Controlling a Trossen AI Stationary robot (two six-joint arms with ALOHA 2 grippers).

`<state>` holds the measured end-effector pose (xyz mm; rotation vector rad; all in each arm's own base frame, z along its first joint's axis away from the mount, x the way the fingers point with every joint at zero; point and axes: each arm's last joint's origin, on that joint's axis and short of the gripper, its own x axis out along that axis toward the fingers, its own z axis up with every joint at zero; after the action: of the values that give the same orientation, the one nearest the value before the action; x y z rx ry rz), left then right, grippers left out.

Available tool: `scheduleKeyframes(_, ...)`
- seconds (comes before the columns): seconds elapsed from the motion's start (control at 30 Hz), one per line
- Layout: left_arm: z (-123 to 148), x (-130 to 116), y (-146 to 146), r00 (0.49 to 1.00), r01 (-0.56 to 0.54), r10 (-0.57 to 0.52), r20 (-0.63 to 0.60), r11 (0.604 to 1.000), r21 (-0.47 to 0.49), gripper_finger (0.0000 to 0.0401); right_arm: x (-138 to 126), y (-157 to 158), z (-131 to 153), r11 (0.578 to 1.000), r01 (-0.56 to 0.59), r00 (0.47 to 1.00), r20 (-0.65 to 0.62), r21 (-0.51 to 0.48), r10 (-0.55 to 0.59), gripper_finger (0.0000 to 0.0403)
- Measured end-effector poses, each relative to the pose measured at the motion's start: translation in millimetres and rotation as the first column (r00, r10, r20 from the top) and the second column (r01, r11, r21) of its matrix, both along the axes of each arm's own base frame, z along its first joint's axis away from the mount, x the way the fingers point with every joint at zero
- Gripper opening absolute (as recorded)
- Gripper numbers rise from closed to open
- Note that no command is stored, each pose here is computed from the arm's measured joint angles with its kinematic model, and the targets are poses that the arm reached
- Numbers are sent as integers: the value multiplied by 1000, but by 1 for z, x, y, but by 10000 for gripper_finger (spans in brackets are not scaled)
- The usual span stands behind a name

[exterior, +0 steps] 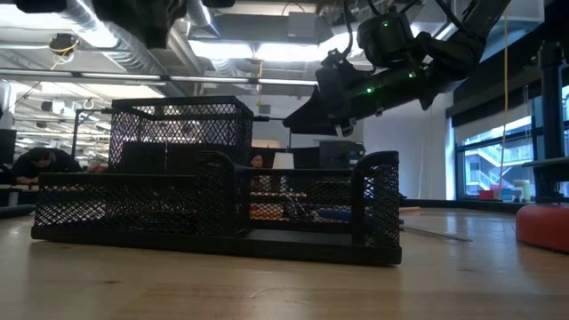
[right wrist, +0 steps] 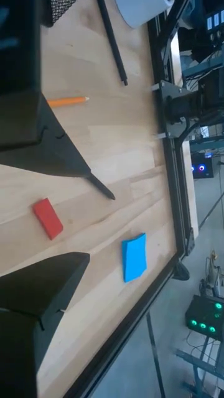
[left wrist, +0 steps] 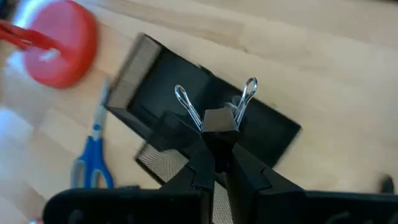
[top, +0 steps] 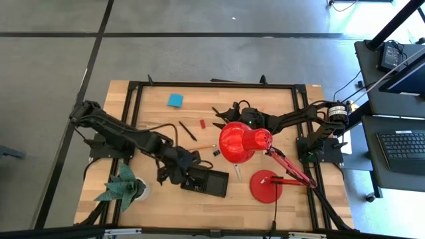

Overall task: Pick and place office supplies into organizer
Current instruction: Put the top black clip binder into the desk organizer

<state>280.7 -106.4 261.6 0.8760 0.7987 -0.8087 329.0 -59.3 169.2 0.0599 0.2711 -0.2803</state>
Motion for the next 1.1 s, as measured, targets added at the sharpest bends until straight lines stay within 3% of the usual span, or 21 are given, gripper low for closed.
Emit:
scheduleKeyframes(0.37,-9,1,-22,982,190,-191,-3,976,103,15,-1,0,-5,999,8,999,-44,31,-7,212)
scheduleKeyframes(0.8,-9,-3,-36,974,221,-225,18,968,118,15,-1,0,-5,999,15,999,-38,52,-13,212)
scheduleKeyframes(1.1,-24,11,-50,971,237,-230,-67,961,142,15,-2,0,-7,998,18,998,-60,60,-14,212)
